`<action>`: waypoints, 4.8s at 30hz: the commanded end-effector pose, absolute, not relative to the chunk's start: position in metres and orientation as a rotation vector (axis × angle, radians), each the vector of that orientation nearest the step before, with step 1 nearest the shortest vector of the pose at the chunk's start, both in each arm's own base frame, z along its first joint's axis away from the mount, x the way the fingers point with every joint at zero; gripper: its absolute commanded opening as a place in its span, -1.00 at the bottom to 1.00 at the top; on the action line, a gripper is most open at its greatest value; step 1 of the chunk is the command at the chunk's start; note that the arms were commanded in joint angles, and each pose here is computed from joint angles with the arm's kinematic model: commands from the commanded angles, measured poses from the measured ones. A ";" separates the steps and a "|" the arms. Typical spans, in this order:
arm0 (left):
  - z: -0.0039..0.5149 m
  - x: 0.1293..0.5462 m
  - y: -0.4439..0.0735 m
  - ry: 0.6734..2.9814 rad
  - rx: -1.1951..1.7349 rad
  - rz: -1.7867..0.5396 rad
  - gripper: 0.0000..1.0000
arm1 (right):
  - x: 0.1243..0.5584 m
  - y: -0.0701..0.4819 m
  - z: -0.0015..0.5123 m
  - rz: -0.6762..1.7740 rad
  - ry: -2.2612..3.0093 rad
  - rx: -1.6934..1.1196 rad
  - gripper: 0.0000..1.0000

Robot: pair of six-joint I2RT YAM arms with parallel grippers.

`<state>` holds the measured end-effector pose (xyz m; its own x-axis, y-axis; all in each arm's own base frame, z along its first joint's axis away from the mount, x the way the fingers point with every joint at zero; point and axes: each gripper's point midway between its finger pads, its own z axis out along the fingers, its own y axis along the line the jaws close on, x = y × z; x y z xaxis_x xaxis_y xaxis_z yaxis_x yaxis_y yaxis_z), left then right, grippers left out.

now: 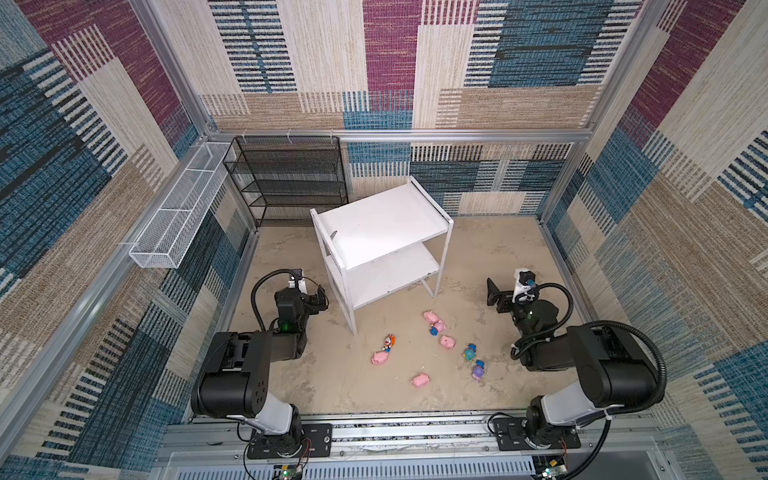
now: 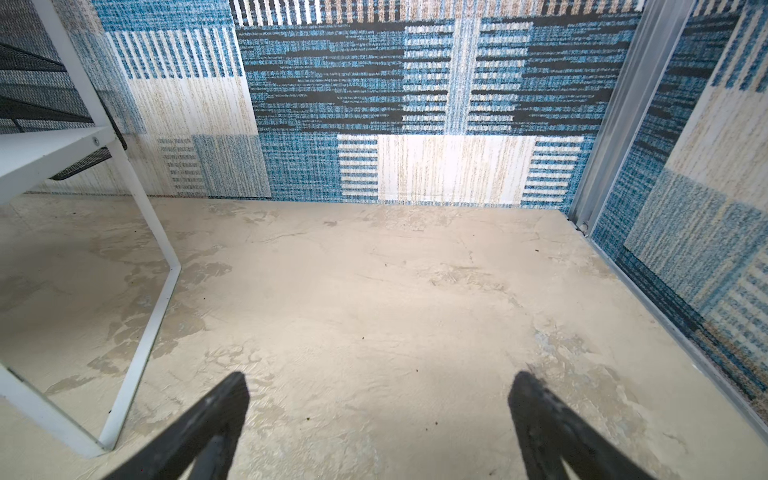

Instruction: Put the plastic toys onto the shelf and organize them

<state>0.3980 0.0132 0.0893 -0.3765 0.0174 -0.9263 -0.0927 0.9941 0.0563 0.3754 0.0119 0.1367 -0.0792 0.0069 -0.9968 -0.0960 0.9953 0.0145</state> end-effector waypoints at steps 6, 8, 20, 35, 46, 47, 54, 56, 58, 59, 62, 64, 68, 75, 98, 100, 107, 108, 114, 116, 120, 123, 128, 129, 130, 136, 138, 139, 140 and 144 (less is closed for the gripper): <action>0.094 0.400 0.014 1.934 -0.044 0.122 0.99 | 0.376 0.009 0.143 0.064 1.622 -0.061 1.00; 0.094 0.400 0.014 1.935 -0.043 0.121 0.99 | 0.376 0.009 0.144 0.063 1.622 -0.060 1.00; 0.093 0.401 0.013 1.943 -0.039 0.108 0.99 | 0.377 0.009 0.144 0.064 1.621 -0.061 1.00; 0.112 0.397 0.027 2.145 -0.212 0.151 0.99 | 0.377 0.010 0.143 0.065 1.622 -0.061 1.00; 0.138 0.307 0.078 2.198 -0.775 0.409 0.99 | 0.376 0.010 0.143 0.068 1.623 -0.060 1.00; 0.141 0.296 0.080 2.210 -0.827 0.425 0.99 | 0.377 0.009 0.144 0.065 1.621 -0.060 1.00; 0.147 0.261 0.045 2.382 -0.770 0.222 0.99 | 0.378 0.009 0.143 0.072 1.627 -0.060 1.00; 0.153 0.255 0.033 2.396 -0.726 0.135 0.99 | 0.377 0.009 0.142 0.072 1.627 -0.061 1.00; 0.158 0.248 0.018 2.413 -0.668 0.042 0.99 | 0.377 0.009 0.143 0.072 1.626 -0.061 1.00; 0.159 0.245 0.012 2.422 -0.645 0.008 0.99 | 0.377 0.009 0.144 0.071 1.623 -0.060 1.00; 0.158 0.236 -0.005 2.474 -0.571 -0.069 0.99 | 0.380 0.011 0.149 0.071 1.620 -0.076 1.00; 0.159 0.232 -0.019 2.509 -0.506 -0.080 0.99 | 0.394 0.013 0.146 0.079 1.699 -0.084 1.00; 0.164 0.230 -0.044 2.540 -0.408 -0.137 0.99 | 0.417 0.015 0.132 0.142 1.858 -0.023 1.00; 0.171 0.210 -0.067 2.580 -0.324 -0.212 0.99 | 0.411 0.020 0.122 0.142 2.063 0.102 1.00; 0.188 0.177 -0.186 2.457 0.341 -0.539 0.99 | 0.288 0.168 0.079 0.586 2.487 -0.156 0.98; 0.189 0.175 -0.194 2.438 0.399 -0.544 0.99 | 0.274 0.173 0.074 0.608 2.513 -0.167 0.96; 0.189 0.170 -0.214 2.389 0.493 -0.577 0.99 | 0.245 0.173 0.061 0.619 2.580 -0.112 0.59; 0.189 0.170 -0.216 2.382 0.498 -0.580 0.99 | 0.242 0.171 0.060 0.612 2.586 -0.105 0.52; 0.185 0.169 -0.220 2.359 0.503 -0.602 0.99 | 0.240 0.173 0.058 0.617 2.586 -0.118 0.21; 0.182 0.167 -0.219 2.361 0.509 -0.605 0.99 | 0.241 0.177 0.056 0.626 2.590 -0.144 0.09; 0.180 0.164 -0.213 2.351 0.496 -0.608 0.99 | 0.242 0.180 0.049 0.621 2.606 -0.178 -0.20; 0.185 0.163 -0.211 2.328 0.491 -0.620 0.99 | 0.238 0.185 0.046 0.619 2.621 -0.209 -0.23; 0.182 0.164 -0.206 2.321 0.482 -0.603 0.99 | 0.223 0.198 0.039 0.587 2.661 -0.278 -0.22; 0.182 0.164 -0.206 2.318 0.480 -0.605 0.99 | 0.220 0.201 0.037 0.580 2.667 -0.295 -0.23; 0.182 0.164 -0.206 2.318 0.475 -0.605 0.99 | 0.215 0.205 0.035 0.570 2.677 -0.316 -0.23; 0.177 0.164 -0.209 2.316 0.482 -0.613 0.99 | 0.187 0.237 0.038 0.513 2.635 -0.532 -0.27; 0.175 0.164 -0.209 2.318 0.486 -0.610 0.99 | 0.177 0.250 0.047 0.513 2.584 -0.606 -0.26; 0.174 0.164 -0.209 2.317 0.486 -0.610 0.99 | 0.173 0.256 0.052 0.524 2.557 -0.636 -0.24; 0.173 0.164 -0.210 2.317 0.487 -0.611 0.99 | 0.170 0.260 0.056 0.533 2.535 -0.656 -0.22; 0.171 0.165 -0.211 2.314 0.493 -0.613 0.99 | 0.168 0.265 0.072 0.572 2.471 -0.651 -0.01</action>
